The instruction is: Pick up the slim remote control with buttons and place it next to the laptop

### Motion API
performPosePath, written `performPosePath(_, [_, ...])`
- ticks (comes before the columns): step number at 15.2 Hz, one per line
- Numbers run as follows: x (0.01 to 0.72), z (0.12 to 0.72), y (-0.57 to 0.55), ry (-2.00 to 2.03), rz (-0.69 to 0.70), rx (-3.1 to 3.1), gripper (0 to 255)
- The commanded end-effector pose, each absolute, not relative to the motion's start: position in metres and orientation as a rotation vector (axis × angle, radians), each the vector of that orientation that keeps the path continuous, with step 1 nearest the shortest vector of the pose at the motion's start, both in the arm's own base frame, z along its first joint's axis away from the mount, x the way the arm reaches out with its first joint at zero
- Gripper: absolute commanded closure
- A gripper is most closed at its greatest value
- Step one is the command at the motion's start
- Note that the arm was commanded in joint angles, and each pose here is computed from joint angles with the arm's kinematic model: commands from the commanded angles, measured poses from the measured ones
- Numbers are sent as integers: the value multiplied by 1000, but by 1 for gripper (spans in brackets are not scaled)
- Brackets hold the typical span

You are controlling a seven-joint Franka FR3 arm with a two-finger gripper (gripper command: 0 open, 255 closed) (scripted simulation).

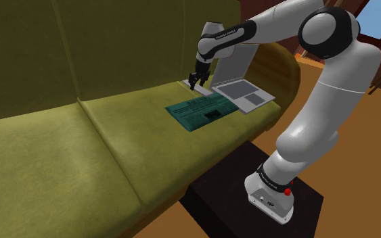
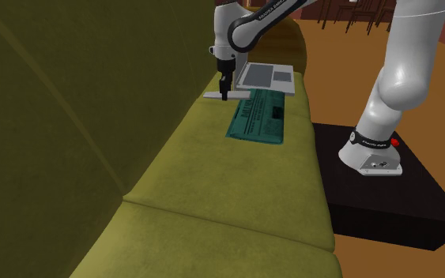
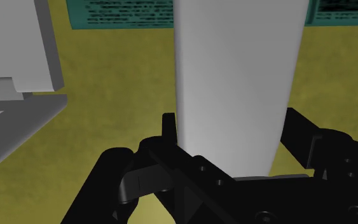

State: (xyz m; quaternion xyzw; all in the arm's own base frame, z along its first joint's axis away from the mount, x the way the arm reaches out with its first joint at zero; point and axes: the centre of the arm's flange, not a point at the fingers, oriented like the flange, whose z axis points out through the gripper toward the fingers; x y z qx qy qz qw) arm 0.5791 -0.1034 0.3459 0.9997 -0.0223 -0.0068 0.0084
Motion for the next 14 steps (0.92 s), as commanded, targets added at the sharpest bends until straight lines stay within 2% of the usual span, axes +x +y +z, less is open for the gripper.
performPosePath(1, [579,343,-103,-68,-29,3125,255])
performPosePath(2, [579,343,-103,-68,-29,3125,255])
performPosePath(3, [579,343,-103,-68,-29,3125,0])
performPosePath(8, [579,343,-103,-68,-29,3125,0])
performPosePath(12, [580,393,-102,-68,-29,3125,0])
performPosePath(14, [580,393,-102,-68,-29,3125,0])
